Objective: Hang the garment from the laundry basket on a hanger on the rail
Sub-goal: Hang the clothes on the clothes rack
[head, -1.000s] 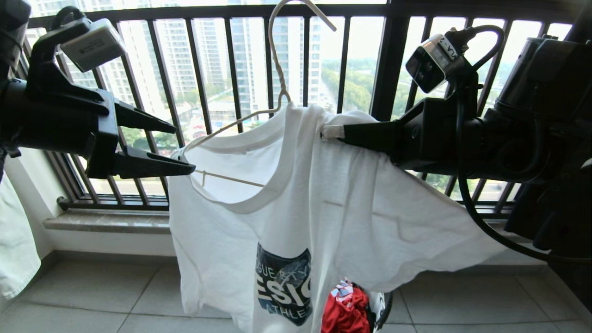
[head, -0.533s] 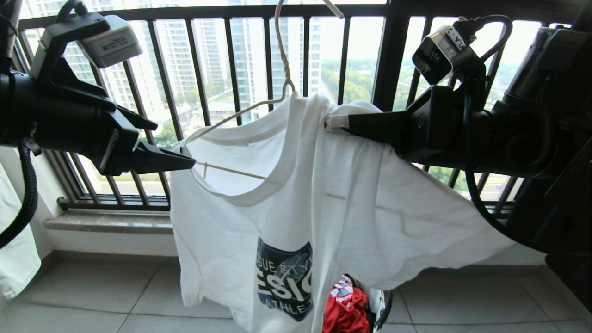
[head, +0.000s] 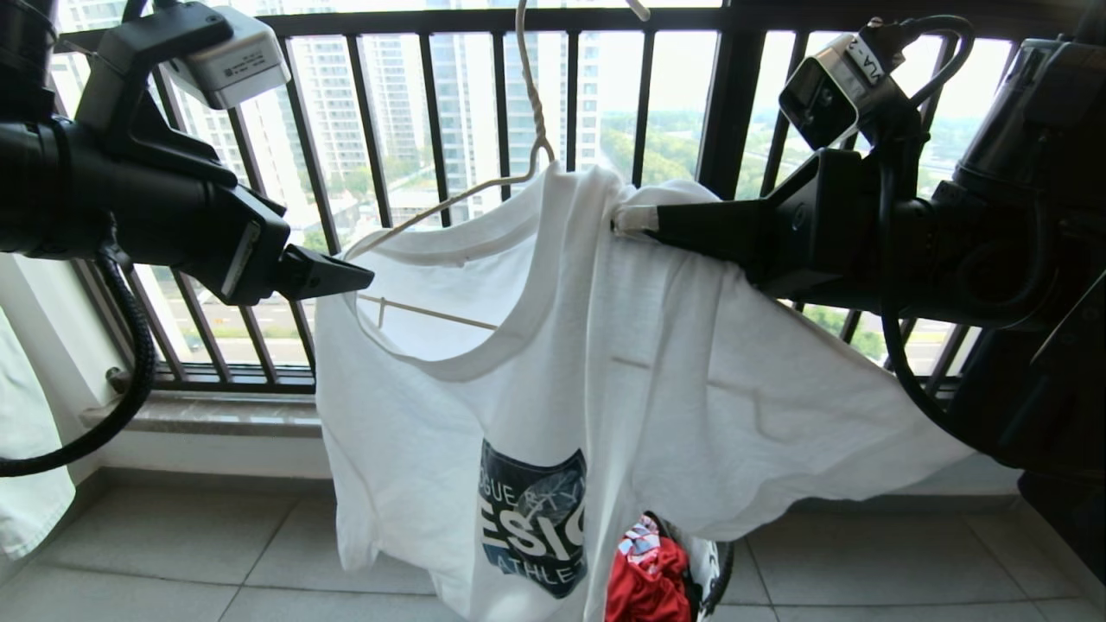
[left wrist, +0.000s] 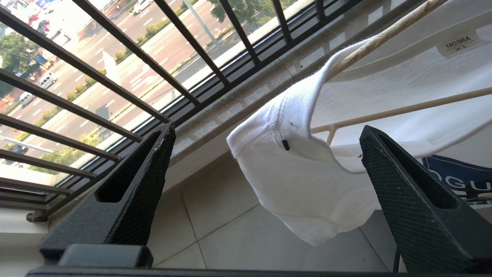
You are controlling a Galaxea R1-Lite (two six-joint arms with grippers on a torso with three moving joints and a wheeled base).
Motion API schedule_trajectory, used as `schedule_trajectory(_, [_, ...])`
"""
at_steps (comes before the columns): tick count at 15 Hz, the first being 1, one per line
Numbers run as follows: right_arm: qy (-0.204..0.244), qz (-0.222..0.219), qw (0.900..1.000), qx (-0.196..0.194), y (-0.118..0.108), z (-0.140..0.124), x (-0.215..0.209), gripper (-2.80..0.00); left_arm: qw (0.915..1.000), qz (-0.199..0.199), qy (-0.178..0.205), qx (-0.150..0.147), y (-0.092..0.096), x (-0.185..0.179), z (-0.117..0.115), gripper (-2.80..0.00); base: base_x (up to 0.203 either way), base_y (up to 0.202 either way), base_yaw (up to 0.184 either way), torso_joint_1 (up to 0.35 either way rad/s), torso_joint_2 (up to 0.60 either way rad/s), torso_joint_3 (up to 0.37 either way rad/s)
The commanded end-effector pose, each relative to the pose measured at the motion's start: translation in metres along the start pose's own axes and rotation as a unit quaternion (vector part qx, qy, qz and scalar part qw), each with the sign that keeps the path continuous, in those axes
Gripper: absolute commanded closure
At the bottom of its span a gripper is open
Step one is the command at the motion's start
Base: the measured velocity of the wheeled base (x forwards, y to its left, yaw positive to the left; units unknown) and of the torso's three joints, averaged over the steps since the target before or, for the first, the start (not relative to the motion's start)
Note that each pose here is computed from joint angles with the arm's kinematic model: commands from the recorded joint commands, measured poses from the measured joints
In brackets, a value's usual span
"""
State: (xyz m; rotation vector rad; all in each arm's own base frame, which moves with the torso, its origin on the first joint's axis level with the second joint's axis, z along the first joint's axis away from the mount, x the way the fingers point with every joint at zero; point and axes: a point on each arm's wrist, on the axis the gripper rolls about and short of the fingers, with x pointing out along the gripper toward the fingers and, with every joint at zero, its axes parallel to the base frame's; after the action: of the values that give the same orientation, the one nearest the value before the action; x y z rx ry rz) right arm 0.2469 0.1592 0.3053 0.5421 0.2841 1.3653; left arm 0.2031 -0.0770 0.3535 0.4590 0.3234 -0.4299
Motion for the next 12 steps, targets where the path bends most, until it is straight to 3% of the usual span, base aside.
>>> schedule_trajectory(1, [0.000,0.003,1.000,0.000,0.0007,0.0003,-0.0001,0.00,0.9999,0.005,0.016,0.002,-0.0005,0.0088,-0.0020,-2.80,0.000,0.000,0.000,0.000,0.00,0.000])
schedule_trajectory(4, [0.001,0.003,1.000,0.000,0.0001,0.0001,0.0002,0.00,0.9998,0.005,0.016,0.002,-0.0005,0.0095,-0.0020,-2.80,0.000,0.000,0.000,0.000,0.00,0.000])
schedule_trajectory(5, [0.001,0.003,1.000,0.000,0.0001,0.0001,0.0002,0.00,0.9998,0.005,0.017,0.003,-0.0005,0.0094,-0.0021,0.00,0.000,0.000,0.000,0.000,0.00,0.000])
schedule_trajectory(12, [0.000,0.003,1.000,0.000,0.0011,0.0002,-0.0004,0.00,0.9997,0.003,0.023,0.001,-0.0006,0.0153,-0.0031,0.00,0.000,0.000,0.000,0.000,0.00,0.000])
